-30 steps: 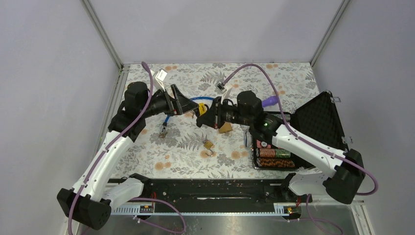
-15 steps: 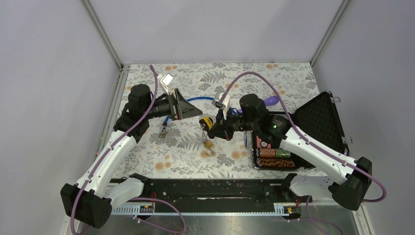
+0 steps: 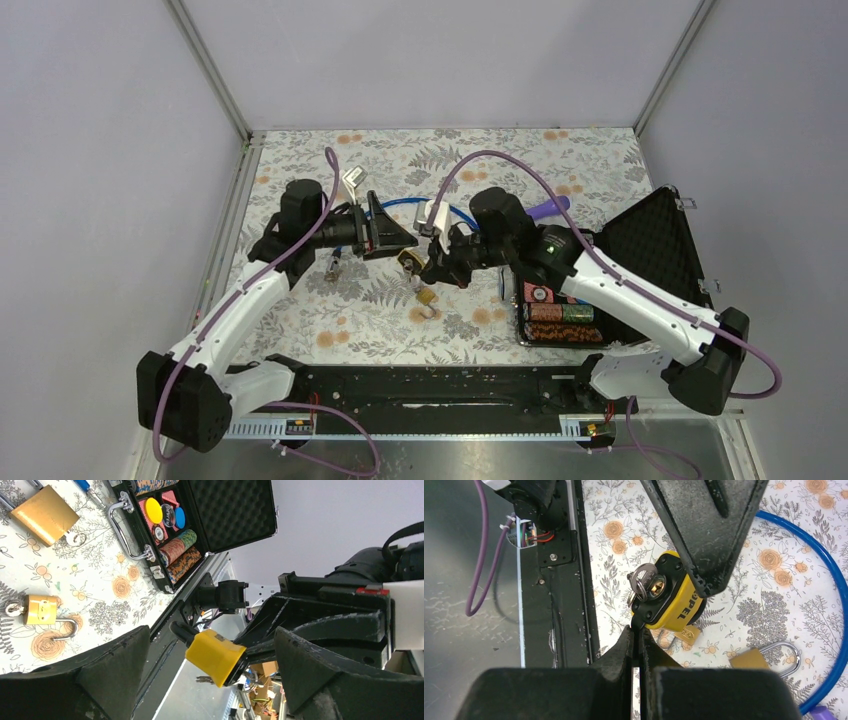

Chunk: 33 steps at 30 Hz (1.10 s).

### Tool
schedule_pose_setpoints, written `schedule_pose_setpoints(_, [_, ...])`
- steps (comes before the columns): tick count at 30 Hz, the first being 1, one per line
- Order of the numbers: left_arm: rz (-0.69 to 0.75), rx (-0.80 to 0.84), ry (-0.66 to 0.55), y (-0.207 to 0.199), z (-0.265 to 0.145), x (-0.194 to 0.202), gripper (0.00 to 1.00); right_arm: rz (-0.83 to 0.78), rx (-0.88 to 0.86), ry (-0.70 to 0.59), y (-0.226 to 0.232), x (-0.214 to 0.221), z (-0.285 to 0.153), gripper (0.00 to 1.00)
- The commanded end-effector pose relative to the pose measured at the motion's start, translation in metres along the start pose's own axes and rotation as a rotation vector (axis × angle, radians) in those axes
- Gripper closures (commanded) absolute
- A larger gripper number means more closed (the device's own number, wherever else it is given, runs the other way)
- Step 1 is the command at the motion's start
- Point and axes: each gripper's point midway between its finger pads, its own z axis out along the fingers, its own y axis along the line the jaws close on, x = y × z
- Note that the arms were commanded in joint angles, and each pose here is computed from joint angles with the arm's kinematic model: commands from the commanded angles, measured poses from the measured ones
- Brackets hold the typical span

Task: Lock with the key
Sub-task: Lock the lock.

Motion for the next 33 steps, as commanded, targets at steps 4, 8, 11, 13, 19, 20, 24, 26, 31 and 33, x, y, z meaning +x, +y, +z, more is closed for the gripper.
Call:
schedule_pose_setpoints(4, [-0.172, 0.004, 0.048, 0.01, 0.008, 0.012, 0.14, -0.137, 0.061, -0.034, -0.008, -0.028, 0.006, 1.0])
schedule_pose_setpoints(8, [-0.287, -0.008, 0.101, 0.018, 0.008, 0.028, 0.18, -0.167, 0.121, 0.005, -0.018, -0.024, 0.012, 1.0])
schedule_pose_setpoints(11, [-0.32, -0.1, 0.109, 0.031, 0.004, 0.037, 0.15, -0.175, 0.152, 0.021, -0.025, -0.022, 0.014, 1.0])
schedule_pose_setpoints(13, [-0.324, -0.148, 0.102, 0.037, 0.001, 0.039, 0.13, -0.18, 0.161, 0.028, -0.027, -0.021, 0.015, 1.0])
schedule_pose_setpoints(19, [-0.448, -0.137, 0.055, 0.034, 0.004, 0.034, 0.12, -0.207, 0.166, 0.043, -0.027, -0.02, 0.021, 1.0])
schedule_pose_setpoints(20, [-0.474, -0.122, 0.043, 0.033, 0.005, 0.032, 0.12, -0.212, 0.157, 0.044, -0.025, -0.02, 0.023, 1.0])
schedule_pose_setpoints(24, [-0.556, -0.083, 0.009, 0.029, 0.006, 0.029, 0.12, -0.227, 0.146, 0.04, -0.021, -0.021, 0.027, 1.0])
schedule_pose_setpoints(26, [-0.576, -0.078, 0.004, 0.028, 0.005, 0.029, 0.12, -0.23, 0.141, 0.041, -0.02, -0.021, 0.029, 1.0])
schedule_pose_setpoints(31, [-0.61, -0.086, 0.002, 0.031, 0.006, 0.031, 0.16, -0.249, 0.101, 0.03, -0.012, -0.021, 0.033, 1.0])
schedule_pose_setpoints(33, [-0.625, -0.086, 0.005, 0.033, 0.007, 0.032, 0.22, -0.253, 0.087, 0.028, -0.009, -0.02, 0.035, 1.0])
